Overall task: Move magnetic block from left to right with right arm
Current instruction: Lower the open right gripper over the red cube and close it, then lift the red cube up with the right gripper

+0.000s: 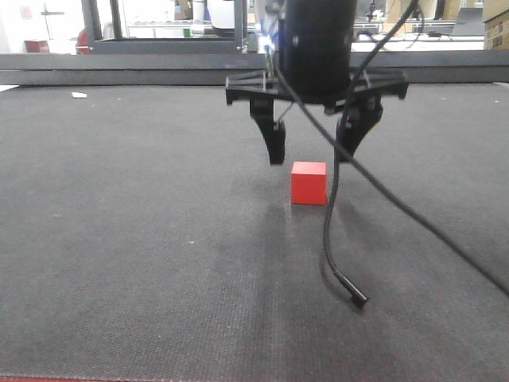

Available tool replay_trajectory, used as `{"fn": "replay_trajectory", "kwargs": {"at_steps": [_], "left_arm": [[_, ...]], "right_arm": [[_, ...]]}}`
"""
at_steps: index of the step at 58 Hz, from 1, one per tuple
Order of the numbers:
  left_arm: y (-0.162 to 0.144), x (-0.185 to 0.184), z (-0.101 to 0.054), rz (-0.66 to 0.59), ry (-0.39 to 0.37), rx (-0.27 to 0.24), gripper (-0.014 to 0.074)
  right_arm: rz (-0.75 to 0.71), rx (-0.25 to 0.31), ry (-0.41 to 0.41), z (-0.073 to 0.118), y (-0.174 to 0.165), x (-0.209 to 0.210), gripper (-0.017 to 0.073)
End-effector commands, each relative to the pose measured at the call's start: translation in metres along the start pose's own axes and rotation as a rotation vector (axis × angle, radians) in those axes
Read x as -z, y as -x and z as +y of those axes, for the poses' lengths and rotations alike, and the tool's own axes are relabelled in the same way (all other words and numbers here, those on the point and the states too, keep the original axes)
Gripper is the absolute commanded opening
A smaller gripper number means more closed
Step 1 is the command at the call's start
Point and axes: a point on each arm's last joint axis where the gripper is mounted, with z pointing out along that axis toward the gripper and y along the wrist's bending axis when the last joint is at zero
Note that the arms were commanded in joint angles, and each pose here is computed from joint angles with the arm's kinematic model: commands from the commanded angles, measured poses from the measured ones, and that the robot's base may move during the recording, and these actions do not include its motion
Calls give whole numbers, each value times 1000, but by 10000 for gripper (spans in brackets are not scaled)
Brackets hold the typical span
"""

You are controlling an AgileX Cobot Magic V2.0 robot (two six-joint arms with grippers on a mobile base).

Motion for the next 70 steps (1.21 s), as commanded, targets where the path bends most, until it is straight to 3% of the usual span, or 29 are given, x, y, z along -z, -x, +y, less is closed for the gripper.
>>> {"fn": "replay_trajectory", "kwargs": {"at_steps": [1, 13, 26, 35, 44, 49, 56, 63, 70], "left_arm": [[5, 1, 0, -84, 0, 11, -126], [5, 1, 0, -84, 0, 11, -126], [5, 1, 0, -84, 0, 11, -126], [5, 1, 0, -84, 0, 11, -126], [5, 1, 0, -84, 0, 11, -126], [5, 1, 0, -84, 0, 11, -126], [5, 1, 0, -84, 0, 11, -126], [5, 1, 0, -84, 0, 11, -126], [5, 1, 0, -84, 0, 11, -126]], "right_arm": [[-81, -25, 55, -1, 14, 23, 559], [-37, -50, 45, -3, 14, 7, 528], [-45, -56, 55, -3, 16, 4, 262], [-53, -65, 53, -11, 21, 11, 168], [-125, 51, 76, -26, 33, 39, 168], [-169, 164, 81, -40, 37, 60, 168], [-229, 242, 99, -64, 36, 86, 168], [-299, 269, 111, -92, 27, 105, 168], [-379, 227, 104, -130, 8, 121, 160]]}}
